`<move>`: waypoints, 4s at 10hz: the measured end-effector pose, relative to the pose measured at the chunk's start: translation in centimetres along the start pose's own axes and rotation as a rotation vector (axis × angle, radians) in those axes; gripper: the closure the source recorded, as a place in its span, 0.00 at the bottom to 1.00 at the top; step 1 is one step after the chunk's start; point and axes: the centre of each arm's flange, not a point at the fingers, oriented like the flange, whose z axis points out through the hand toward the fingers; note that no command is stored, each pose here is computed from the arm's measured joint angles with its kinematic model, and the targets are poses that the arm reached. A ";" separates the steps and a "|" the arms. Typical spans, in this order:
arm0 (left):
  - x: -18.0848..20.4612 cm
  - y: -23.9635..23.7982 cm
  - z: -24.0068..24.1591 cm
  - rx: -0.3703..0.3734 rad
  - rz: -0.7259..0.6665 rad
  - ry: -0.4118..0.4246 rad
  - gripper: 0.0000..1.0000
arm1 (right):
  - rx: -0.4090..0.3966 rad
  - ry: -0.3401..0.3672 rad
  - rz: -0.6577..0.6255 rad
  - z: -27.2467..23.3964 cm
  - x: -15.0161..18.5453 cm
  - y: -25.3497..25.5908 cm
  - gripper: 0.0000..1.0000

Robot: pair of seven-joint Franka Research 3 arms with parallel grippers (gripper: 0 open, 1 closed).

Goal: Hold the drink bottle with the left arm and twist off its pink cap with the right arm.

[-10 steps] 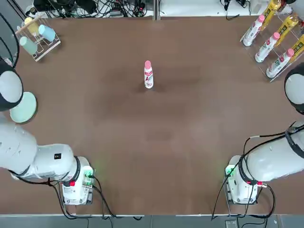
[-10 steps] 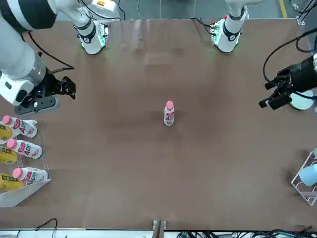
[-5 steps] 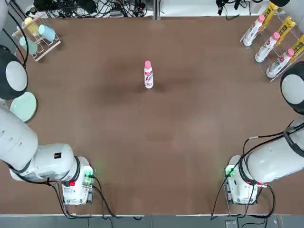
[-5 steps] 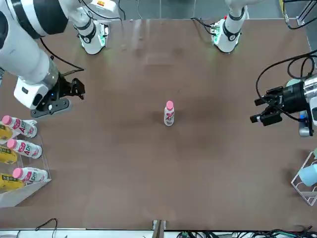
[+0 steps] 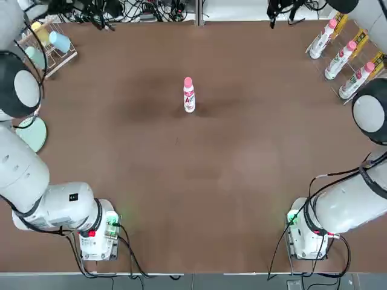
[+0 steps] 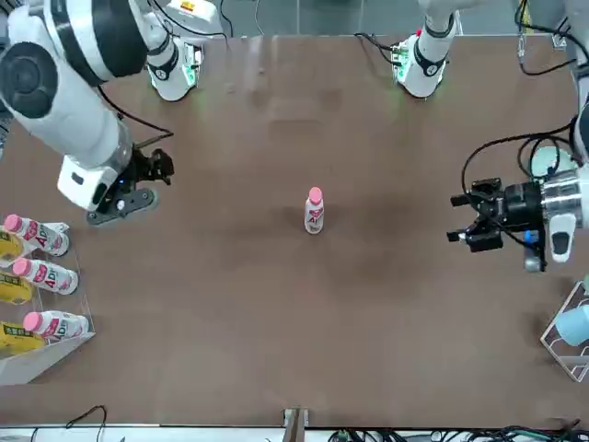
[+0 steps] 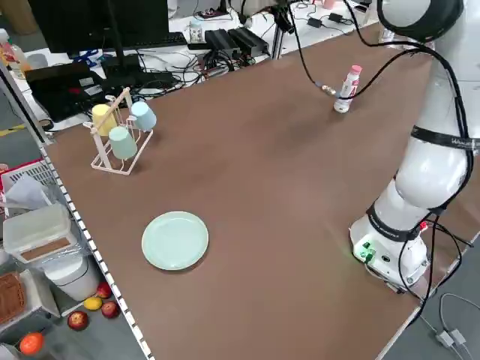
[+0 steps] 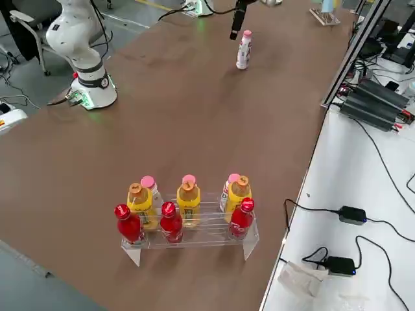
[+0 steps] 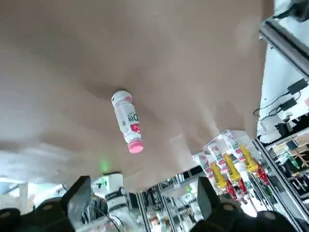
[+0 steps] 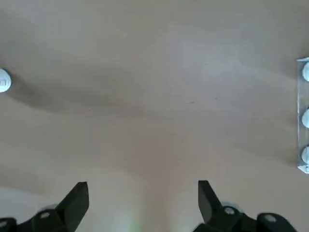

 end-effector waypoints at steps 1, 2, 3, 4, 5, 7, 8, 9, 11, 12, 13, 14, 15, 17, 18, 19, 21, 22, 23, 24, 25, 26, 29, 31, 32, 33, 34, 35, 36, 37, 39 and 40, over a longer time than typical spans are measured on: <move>0.9 0.0 1.7 0.003 -0.005 -0.041 0.02 | -0.002 0.002 -0.014 0.3 0.3 -0.9 0.00; 1.4 0.2 3.7 0.014 -0.007 -0.080 0.03 | -0.004 0.010 -0.030 0.7 0.6 -1.9 0.00; 1.9 0.4 5.9 0.021 0.000 -0.125 0.03 | -0.005 0.026 -0.053 1.3 1.3 -3.3 0.00; 2.5 0.6 8.3 0.026 0.018 -0.168 0.03 | -0.008 0.044 -0.078 2.2 2.2 -5.2 0.00; 3.2 0.9 10.7 0.023 0.034 -0.191 0.03 | -0.009 0.061 -0.091 3.1 3.1 -6.8 0.00; 4.5 1.3 15.4 0.016 0.058 -0.207 0.03 | 0.010 0.087 -0.078 3.7 3.5 -10.2 0.00; 5.3 1.3 17.0 0.011 0.066 -0.208 0.03 | 0.020 0.107 -0.080 3.4 3.3 -12.2 0.00; 6.1 1.1 18.1 0.007 0.074 -0.209 0.04 | 0.026 0.134 -0.096 3.0 3.1 -14.3 0.00; 7.7 0.7 20.2 -0.006 0.097 -0.207 0.04 | 0.035 0.178 -0.136 2.7 2.8 -17.5 0.00; 8.2 0.6 21.1 -0.011 0.106 -0.206 0.04 | 0.037 0.181 -0.159 3.0 2.6 -19.0 0.00; 8.3 0.6 21.5 -0.016 0.113 -0.206 0.04 | 0.037 0.174 -0.190 3.6 2.3 -21.0 0.00; 8.5 0.6 21.5 -0.029 0.116 -0.212 0.04 | 0.033 0.165 -0.231 4.3 1.6 -23.7 0.00; 8.7 0.7 21.5 -0.049 0.124 -0.222 0.04 | 0.030 0.159 -0.273 4.8 0.7 -26.5 0.00; 9.5 0.6 21.5 -0.098 0.144 -0.233 0.04 | 0.022 0.148 -0.343 5.8 -1.4 -31.1 0.00; 9.9 0.5 21.7 -0.115 0.155 -0.238 0.04 | 0.025 0.158 -0.357 6.4 -1.8 -32.6 0.00; 10.3 0.4 22.1 -0.134 0.160 -0.250 0.04 | 0.033 0.177 -0.335 7.0 -1.6 -33.1 0.00; 11.1 0.1 23.3 -0.182 0.173 -0.274 0.04 | 0.053 0.214 -0.248 8.4 -0.1 -33.2 0.00; 11.8 -0.2 24.1 -0.204 0.172 -0.287 0.04 | 0.066 0.231 -0.189 9.2 0.7 -33.3 0.00; 12.3 -0.4 24.8 -0.227 0.165 -0.303 0.04 | 0.077 0.239 -0.130 10.2 1.4 -33.5 0.00; 12.5 -0.4 25.2 -0.256 0.145 -0.322 0.04 | 0.082 0.234 -0.076 11.4 2.0 -33.8 0.00; 12.3 -0.3 25.6 -0.294 0.114 -0.349 0.04 | 0.083 0.224 -0.026 12.4 2.5 -34.3 0.00; 12.1 -0.2 26.3 -0.325 0.080 -0.375 0.04 | 0.085 0.218 0.004 13.1 2.9 -34.7 0.00; 12.8 -3.1 31.0 -0.322 -0.016 -0.353 0.04 | 0.019 0.268 0.105 13.3 2.4 -37.5 0.00; 13.1 -4.8 32.8 -0.304 -0.024 -0.323 0.04 | -0.016 0.284 0.125 14.1 2.4 -38.8 0.02; 13.2 -5.5 33.2 -0.298 -0.019 -0.317 0.04 | -0.018 0.285 0.133 14.5 2.9 -38.6 0.03; 13.4 -6.3 33.7 -0.293 -0.007 -0.306 0.04 | -0.009 0.287 0.146 14.5 3.7 -38.4 0.03; 13.4 -7.1 34.3 -0.286 0.003 -0.298 0.04 | 0.000 0.292 0.157 14.5 4.4 -38.2 0.05; 13.2 -7.6 35.0 -0.280 0.010 -0.285 0.04 | 0.004 0.295 0.165 14.5 4.9 -38.1 0.05; 12.7 -7.9 35.8 -0.275 0.009 -0.268 0.04 | 0.004 0.295 0.168 14.7 5.1 -38.1 0.07; 12.2 -7.9 36.5 -0.269 0.008 -0.260 0.04 | 0.001 0.291 0.169 15.2 5.3 -38.1 0.08; 11.9 -7.8 36.5 -0.271 -0.023 -0.259 0.04 | -0.002 0.285 0.169 15.9 5.4 -38.2 0.13; 11.7 -7.5 36.0 -0.272 -0.042 -0.259 0.04 | -0.001 0.285 0.167 15.9 5.3 -38.4 0.14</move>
